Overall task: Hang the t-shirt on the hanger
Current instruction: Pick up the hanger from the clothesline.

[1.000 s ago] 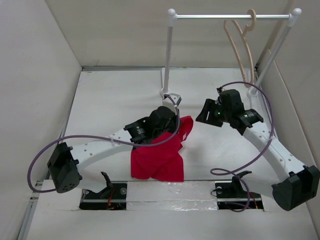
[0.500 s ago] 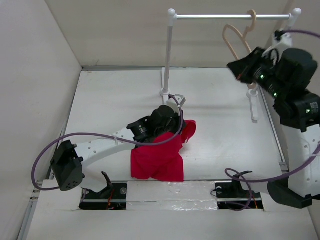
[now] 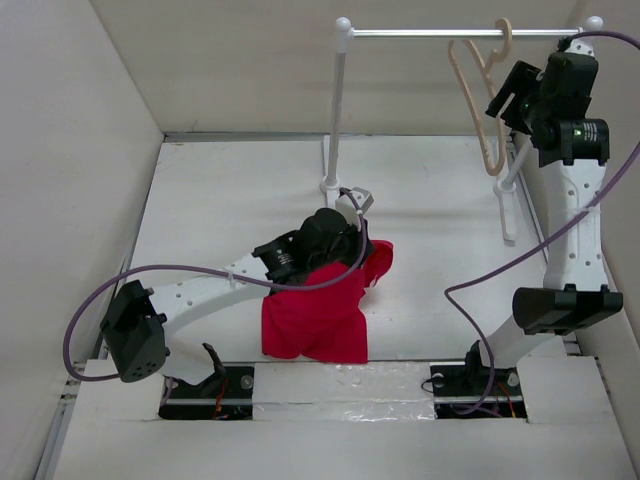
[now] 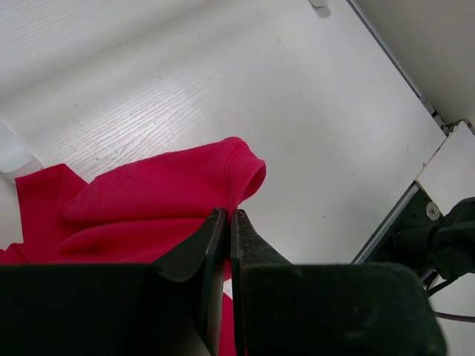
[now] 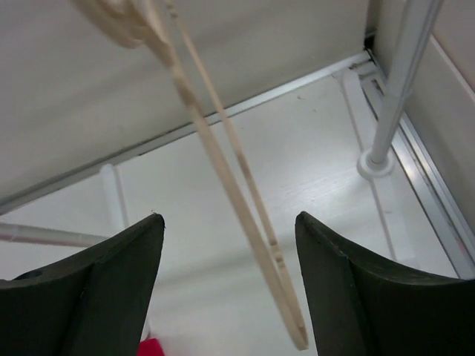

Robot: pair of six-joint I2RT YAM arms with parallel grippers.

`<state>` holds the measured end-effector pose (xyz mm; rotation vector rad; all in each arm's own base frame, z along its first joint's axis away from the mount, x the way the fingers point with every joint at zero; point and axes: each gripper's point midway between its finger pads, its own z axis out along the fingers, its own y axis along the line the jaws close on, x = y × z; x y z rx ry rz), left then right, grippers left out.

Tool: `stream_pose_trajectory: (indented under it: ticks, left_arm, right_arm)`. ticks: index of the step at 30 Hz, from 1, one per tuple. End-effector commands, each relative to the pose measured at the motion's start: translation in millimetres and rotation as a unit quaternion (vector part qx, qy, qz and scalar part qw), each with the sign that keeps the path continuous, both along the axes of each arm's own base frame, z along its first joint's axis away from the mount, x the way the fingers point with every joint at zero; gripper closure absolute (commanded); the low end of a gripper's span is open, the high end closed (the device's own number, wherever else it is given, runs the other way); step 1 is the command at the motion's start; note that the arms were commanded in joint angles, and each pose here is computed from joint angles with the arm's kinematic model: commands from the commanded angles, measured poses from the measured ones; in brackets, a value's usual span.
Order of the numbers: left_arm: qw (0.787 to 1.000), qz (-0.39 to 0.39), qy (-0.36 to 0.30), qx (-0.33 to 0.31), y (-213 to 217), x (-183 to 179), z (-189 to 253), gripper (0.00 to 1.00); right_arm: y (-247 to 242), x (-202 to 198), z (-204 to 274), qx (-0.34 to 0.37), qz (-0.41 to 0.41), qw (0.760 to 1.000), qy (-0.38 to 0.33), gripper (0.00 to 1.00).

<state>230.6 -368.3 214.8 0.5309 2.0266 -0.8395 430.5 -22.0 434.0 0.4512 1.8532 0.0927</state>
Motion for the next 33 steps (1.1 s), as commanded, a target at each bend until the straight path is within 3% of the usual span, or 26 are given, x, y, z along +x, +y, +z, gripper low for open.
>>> stream_pose_trajectory:
  ticks: [1,7,11,13,17,27,33]
  left_arm:
    - [0.999,-0.013,-0.037,-0.033,-3,2,32,1.0]
    - [0.999,-0.034,-0.028,-0.031,-6,-4,24,1.0]
    - [0.999,-0.036,-0.025,-0.029,-7,-5,20,1.0]
    - [0.999,-0.037,-0.023,-0.028,-7,-5,19,1.0]
    - [0.999,-0.038,-0.025,-0.03,-8,-5,20,1.0]
    - [0.998,-0.033,-0.037,-0.031,-10,0,29,1.0]
    - [0.998,-0.007,-0.042,-0.042,3,28,40,1.0]
  right_arm:
    - [-11,-5,6,-0.019,-0.014,1.0,-0.011,0.25]
    - [-13,6,-24,-0.007,-0.018,1.0,0.008,0.43]
    - [-12,10,-26,-0.005,-0.015,1.0,0.006,0.69]
    - [-16,12,-23,-0.005,-0.019,1.0,0.002,0.75]
    - [-14,13,-11,-0.003,-0.012,1.0,-0.009,0.99]
    - [1,0,41,-0.011,0.041,0.995,-0.088,1.0]
    - [25,-18,33,0.015,0.095,0.989,-0.111,1.0]
